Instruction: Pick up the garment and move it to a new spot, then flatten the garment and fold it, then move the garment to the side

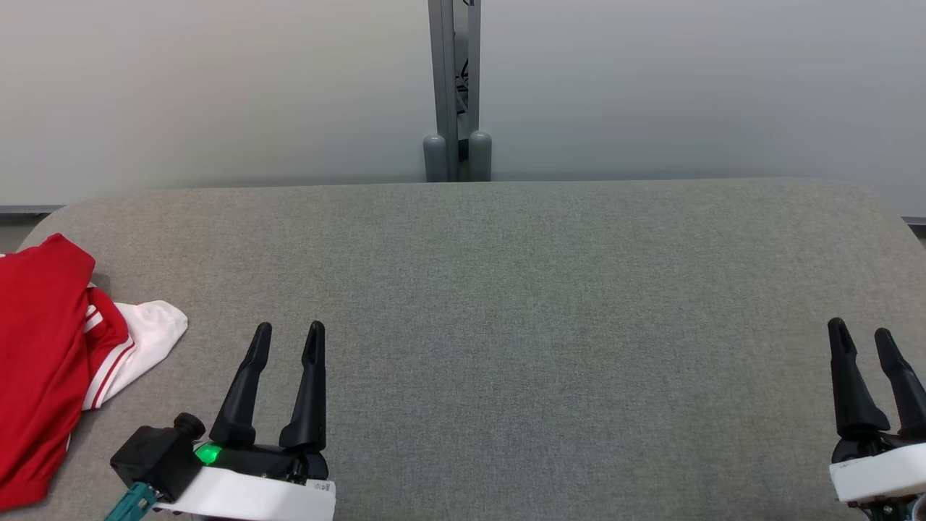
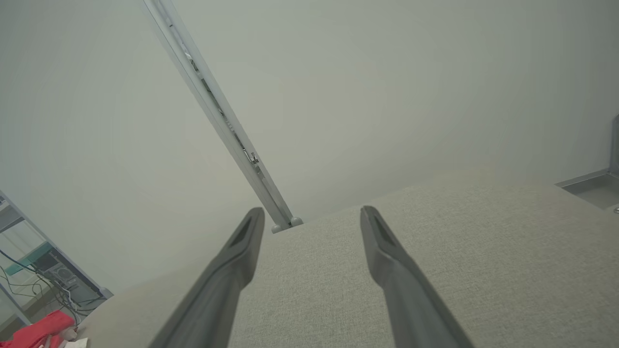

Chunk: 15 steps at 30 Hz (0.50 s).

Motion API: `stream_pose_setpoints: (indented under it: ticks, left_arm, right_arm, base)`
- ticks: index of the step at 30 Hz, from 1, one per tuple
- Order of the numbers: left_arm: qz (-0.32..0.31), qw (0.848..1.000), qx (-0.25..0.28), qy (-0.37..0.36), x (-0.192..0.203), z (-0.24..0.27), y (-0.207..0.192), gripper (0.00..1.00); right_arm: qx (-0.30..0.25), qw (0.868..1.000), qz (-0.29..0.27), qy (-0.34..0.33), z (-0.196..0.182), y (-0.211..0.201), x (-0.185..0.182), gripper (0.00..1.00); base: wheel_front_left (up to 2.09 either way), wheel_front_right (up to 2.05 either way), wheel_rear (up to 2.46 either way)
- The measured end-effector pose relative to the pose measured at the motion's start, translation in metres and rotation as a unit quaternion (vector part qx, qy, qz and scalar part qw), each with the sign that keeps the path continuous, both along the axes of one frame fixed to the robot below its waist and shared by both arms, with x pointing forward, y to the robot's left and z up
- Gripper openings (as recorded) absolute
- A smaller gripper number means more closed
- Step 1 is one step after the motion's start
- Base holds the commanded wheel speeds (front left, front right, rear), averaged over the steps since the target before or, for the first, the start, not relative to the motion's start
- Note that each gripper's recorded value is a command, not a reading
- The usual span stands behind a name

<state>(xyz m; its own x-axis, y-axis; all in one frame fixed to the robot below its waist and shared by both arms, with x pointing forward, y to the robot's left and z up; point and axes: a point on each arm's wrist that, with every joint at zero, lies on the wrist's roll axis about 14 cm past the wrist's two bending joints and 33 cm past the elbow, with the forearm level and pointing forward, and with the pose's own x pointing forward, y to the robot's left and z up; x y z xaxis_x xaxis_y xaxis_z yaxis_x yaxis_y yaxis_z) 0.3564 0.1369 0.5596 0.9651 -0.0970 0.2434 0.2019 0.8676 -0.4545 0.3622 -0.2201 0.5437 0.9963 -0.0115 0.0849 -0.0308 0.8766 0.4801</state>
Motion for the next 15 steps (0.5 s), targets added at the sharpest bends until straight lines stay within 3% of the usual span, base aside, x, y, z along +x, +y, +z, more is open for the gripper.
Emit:
stream_pose_setpoints:
  ticks: [8,15]
  left_arm:
    - [0.021,0.997,0.071,0.030,0.009,-0.018,0.005,1.00]
    - [0.052,0.993,0.099,0.037,0.017,-0.019,0.020,1.00]
  right_arm:
    - [-0.085,0.996,0.008,-0.012,0.004,0.013,0.006,1.00]
    - [-0.126,0.992,0.022,-0.023,0.005,0.030,0.011,1.00]
  base:
    - [0.00,0.00,0.00]
    - [0.00,0.00,0.00]
